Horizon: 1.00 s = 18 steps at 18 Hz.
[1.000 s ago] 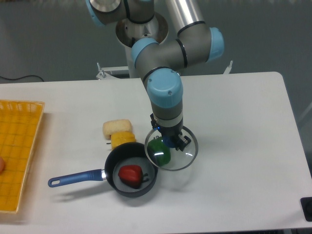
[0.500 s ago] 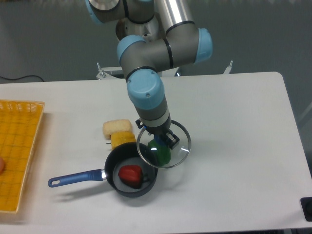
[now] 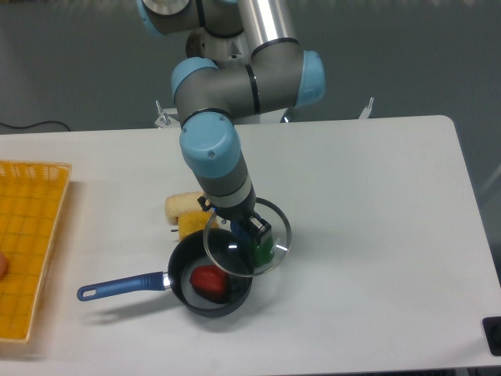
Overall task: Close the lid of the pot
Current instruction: 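Carry the glass lid over the saucepan holding the red pepper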
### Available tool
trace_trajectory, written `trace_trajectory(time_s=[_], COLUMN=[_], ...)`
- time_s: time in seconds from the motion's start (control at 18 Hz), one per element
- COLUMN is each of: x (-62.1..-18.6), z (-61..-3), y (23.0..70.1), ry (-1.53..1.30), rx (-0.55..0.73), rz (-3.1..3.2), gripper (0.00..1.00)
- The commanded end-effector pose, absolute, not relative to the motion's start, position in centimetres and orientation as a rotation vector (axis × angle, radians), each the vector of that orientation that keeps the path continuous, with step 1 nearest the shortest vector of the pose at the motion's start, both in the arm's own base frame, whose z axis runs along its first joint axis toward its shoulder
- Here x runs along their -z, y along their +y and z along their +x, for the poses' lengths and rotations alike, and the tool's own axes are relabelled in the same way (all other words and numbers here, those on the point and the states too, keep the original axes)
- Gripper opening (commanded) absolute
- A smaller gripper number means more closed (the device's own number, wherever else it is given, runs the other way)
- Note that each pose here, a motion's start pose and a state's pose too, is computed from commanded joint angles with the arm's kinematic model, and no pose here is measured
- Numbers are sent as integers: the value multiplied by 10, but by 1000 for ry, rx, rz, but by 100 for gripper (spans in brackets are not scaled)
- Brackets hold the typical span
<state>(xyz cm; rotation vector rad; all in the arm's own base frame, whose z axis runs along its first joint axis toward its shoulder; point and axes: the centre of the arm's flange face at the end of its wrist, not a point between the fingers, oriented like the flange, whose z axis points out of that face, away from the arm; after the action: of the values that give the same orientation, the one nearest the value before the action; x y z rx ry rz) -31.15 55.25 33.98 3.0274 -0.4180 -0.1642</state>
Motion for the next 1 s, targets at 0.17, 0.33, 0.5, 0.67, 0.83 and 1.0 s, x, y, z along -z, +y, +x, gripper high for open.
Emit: trace_trajectory(time_s=[0.17, 0.33, 0.5, 0.67, 0.83, 1.0], x=[-333, -323, -322, -320, -315, -315], z=[-303, -297, -297, -292, -291, -286], y=[561, 567, 569, 574, 582, 586], ry=[-393, -347, -345, -356, -303, -314], rx=[163, 153, 160, 161, 172, 178], rz=[3031, 3031, 3036, 3035, 3047, 3041], gripper=[50, 50, 50, 50, 50, 50])
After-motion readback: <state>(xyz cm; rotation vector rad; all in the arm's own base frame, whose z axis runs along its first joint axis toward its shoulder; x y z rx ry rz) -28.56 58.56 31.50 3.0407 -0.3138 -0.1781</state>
